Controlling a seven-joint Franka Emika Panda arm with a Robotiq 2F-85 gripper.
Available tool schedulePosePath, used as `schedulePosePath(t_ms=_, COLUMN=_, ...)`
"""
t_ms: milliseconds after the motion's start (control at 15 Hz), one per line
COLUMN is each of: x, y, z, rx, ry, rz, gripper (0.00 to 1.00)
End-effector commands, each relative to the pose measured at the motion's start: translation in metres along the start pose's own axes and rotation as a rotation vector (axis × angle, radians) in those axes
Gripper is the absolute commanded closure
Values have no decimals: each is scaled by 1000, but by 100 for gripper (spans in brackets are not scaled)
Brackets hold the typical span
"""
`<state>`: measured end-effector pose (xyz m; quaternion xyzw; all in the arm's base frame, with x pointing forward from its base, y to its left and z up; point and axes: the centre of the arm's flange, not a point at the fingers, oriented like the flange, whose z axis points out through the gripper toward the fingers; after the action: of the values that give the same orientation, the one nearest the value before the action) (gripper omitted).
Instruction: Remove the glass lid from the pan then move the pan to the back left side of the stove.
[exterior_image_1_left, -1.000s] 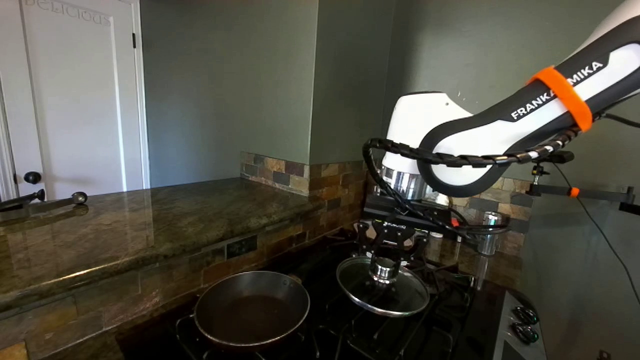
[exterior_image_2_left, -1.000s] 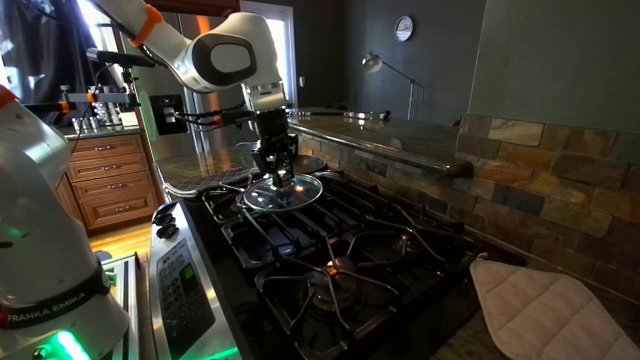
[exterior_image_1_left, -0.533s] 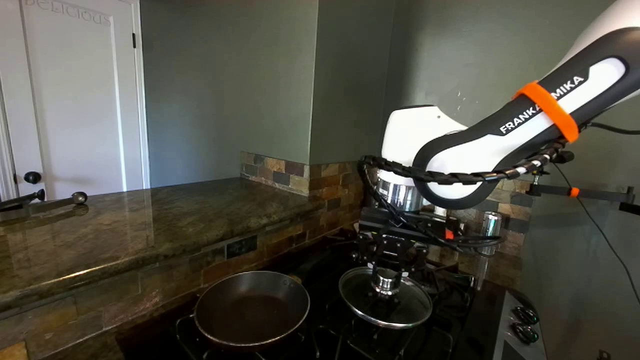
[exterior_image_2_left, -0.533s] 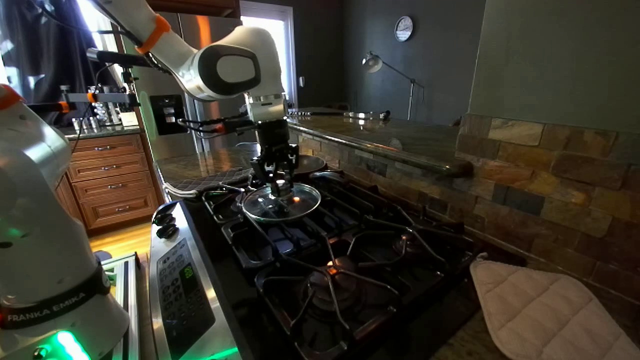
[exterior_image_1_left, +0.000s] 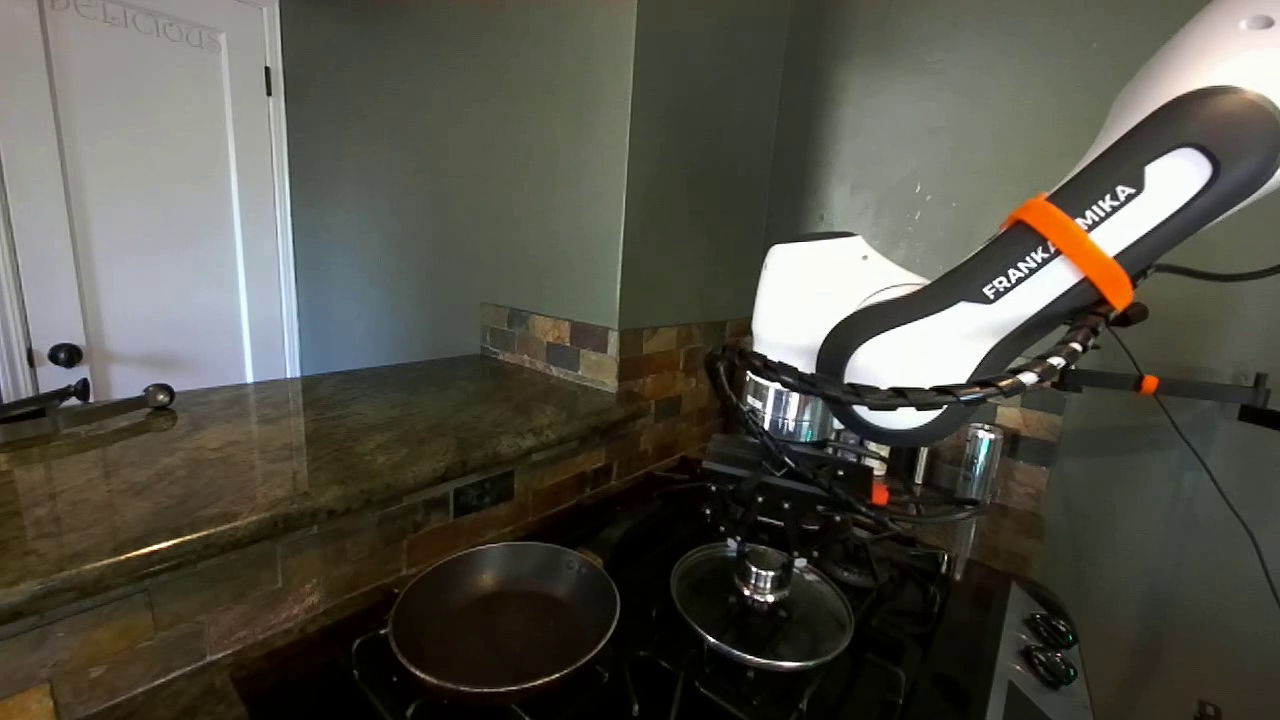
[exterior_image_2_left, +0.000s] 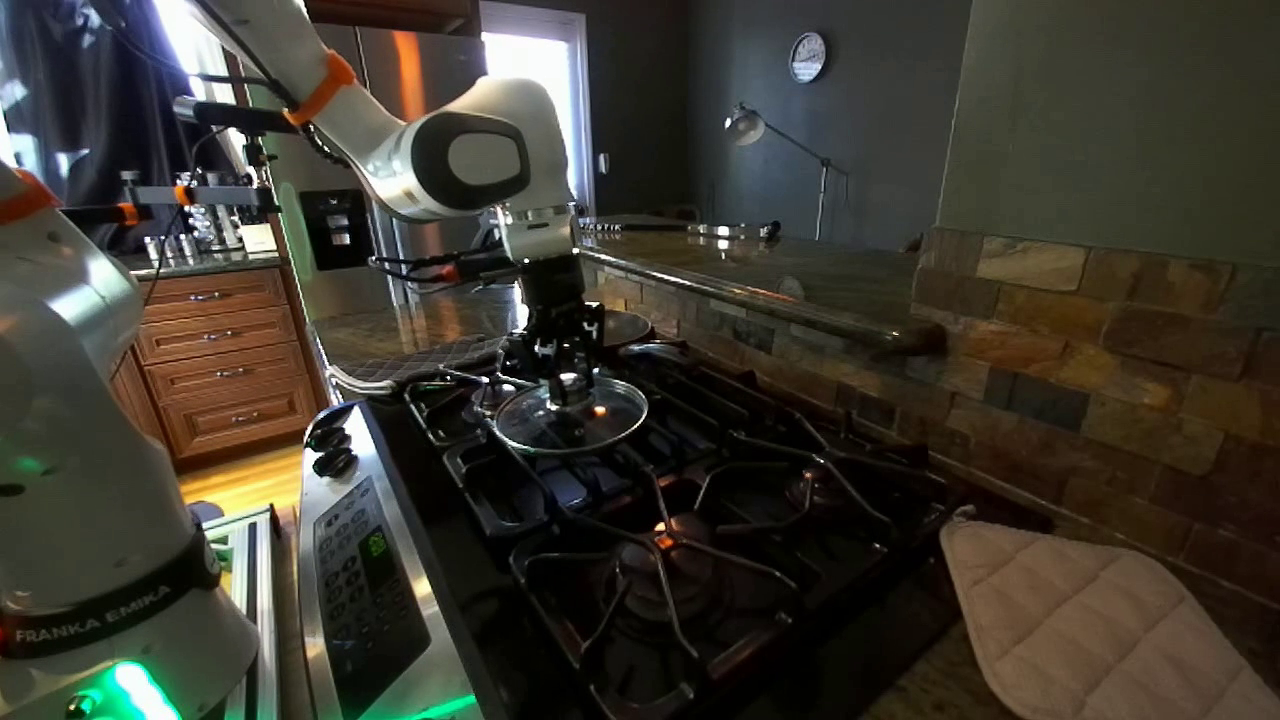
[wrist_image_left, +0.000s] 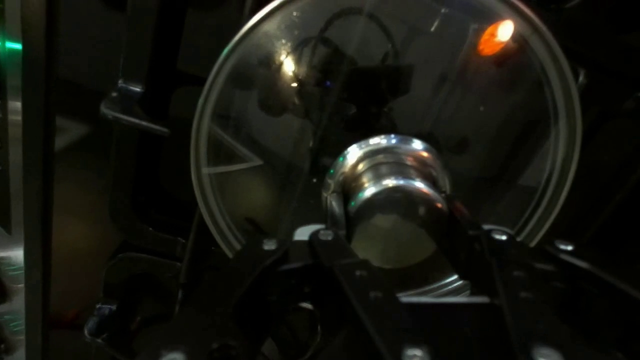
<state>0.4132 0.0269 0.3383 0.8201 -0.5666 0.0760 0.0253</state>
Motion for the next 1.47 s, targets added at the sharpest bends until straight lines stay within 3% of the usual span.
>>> schedulePosePath(t_ms=0, x=-4, y=-12, z=3, rx=22, ry=24, rz=24, gripper=76)
schedulePosePath(t_ms=67, x=-5, y=-14, z=3, rx=17, ry=23, rz=26, gripper=26)
schedulePosePath(t_ms=133, x=-5, y=-14, z=1, rx=18, ry=22, rz=29, gripper=25)
schedulePosePath(t_ms=400, x=-4, y=-17, z=-15, rx=48, ry=37, rz=26, gripper=0)
schedulePosePath(t_ms=600, x=-1, y=-24, z=-31, rx=80, ry=35, rz=-3, gripper=0)
schedulePosePath(t_ms=1000, x=0, y=-74, z=-52, rx=135, ry=33, rz=-89, gripper=0)
schedulePosePath(t_ms=1400, x=6, y=-123, z=-42, rx=126, ry=5, rz=-198, gripper=0)
